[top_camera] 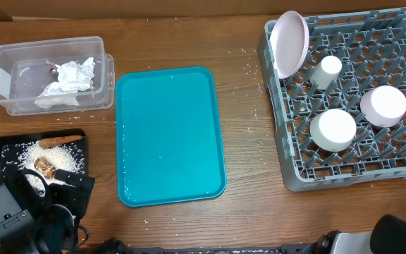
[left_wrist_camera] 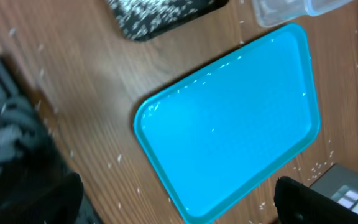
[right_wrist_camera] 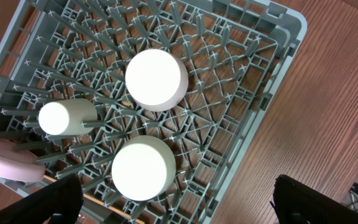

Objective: Sort waste into correct bins and load items into the dishwasher

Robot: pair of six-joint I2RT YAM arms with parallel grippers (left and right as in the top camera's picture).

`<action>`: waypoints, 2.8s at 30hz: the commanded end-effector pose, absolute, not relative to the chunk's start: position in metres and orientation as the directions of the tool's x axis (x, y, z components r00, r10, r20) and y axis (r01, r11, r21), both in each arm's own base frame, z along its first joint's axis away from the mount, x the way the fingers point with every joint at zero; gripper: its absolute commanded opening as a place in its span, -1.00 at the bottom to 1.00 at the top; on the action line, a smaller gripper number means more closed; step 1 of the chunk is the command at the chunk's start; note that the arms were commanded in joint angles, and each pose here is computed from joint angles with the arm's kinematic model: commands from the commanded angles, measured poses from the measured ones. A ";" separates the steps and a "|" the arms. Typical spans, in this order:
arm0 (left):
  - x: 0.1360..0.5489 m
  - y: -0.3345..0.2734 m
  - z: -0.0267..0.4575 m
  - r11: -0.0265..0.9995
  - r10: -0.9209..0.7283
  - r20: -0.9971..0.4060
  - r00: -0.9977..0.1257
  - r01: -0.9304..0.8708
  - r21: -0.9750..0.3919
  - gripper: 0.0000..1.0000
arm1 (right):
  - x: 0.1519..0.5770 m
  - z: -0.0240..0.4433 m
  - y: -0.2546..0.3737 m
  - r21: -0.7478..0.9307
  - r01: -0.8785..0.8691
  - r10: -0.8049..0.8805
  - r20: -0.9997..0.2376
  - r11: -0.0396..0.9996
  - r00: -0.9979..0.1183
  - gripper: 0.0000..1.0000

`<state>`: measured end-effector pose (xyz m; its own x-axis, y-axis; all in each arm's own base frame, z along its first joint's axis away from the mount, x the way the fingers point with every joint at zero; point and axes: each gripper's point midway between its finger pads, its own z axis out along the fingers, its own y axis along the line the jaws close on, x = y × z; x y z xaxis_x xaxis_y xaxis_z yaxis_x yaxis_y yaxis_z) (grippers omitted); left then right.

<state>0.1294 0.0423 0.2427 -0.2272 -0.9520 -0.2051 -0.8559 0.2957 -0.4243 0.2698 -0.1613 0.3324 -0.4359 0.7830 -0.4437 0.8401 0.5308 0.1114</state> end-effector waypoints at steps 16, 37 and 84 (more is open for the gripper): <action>0.275 0.002 0.228 0.863 -0.505 -0.833 -0.226 -0.135 -0.486 1.00 | 0.270 0.338 -0.164 0.118 0.845 0.782 -0.463 0.521 -0.417 1.00; 0.247 0.007 0.172 0.882 -0.471 -0.882 0.004 -0.034 -0.470 1.00 | 0.270 0.338 -0.164 0.118 0.845 0.782 -0.463 0.521 -0.418 1.00; 0.246 0.010 0.156 0.987 -0.155 -0.986 -0.067 -0.053 -0.151 1.00 | 0.270 0.338 -0.164 0.118 0.845 0.782 -0.463 0.521 -0.417 1.00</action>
